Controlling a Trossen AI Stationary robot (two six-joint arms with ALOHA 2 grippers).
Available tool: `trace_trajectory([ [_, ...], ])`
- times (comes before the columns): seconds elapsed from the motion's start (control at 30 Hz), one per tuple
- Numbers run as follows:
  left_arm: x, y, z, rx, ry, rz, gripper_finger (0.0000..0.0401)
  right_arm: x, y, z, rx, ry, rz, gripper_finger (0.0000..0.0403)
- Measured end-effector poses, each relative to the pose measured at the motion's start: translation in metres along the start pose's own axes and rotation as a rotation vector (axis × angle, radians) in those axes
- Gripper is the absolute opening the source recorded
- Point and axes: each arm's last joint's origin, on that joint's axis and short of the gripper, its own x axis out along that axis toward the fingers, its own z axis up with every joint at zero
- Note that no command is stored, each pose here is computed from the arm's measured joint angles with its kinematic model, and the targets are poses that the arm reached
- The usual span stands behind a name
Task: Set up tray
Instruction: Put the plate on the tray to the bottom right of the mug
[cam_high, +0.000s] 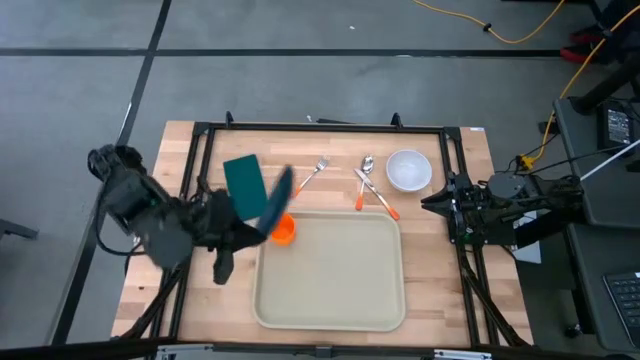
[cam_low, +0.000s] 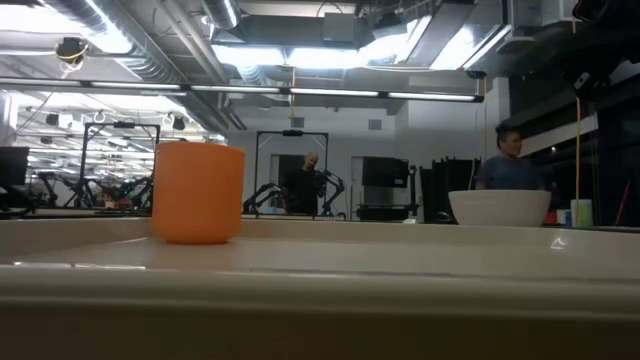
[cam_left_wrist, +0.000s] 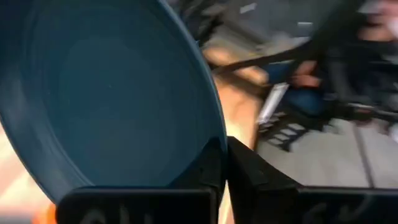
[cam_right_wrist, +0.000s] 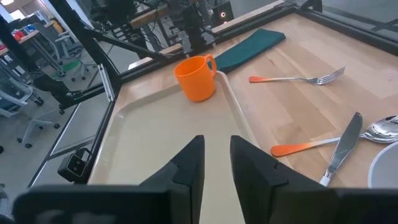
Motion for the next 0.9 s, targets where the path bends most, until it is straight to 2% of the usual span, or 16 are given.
trace_trajectory([
  [0.13, 0.014, -0.013, 0.028, 0.157, 0.013, -0.194, 0.0002, 0.000, 0.000, 0.000, 0.001, 0.001, 0.000, 0.0083],
  [0.27, 0.030, -0.020, 0.042, 0.188, 0.052, -0.273, 0.0002, 0.000, 0.000, 0.000, 0.001, 0.002, -0.001, 0.0083],
  [0.4, 0.049, -0.028, 0.041, 0.185, 0.127, -0.332, 0.0002, 0.000, 0.000, 0.000, 0.001, 0.002, -0.001, 0.0083],
  [0.5, 0.063, -0.031, 0.030, 0.145, 0.237, -0.312, 0.0002, 0.000, 0.000, 0.000, 0.001, 0.002, -0.001, 0.0083],
  [0.73, 0.090, -0.035, -0.022, 0.002, 0.637, -0.089, 0.0002, 0.000, 0.000, 0.000, 0.002, 0.002, 0.000, 0.0083],
  [0.9, 0.107, -0.051, -0.047, -0.038, 0.770, -0.069, 0.0002, 0.000, 0.000, 0.000, 0.002, 0.002, 0.000, 0.0083],
])
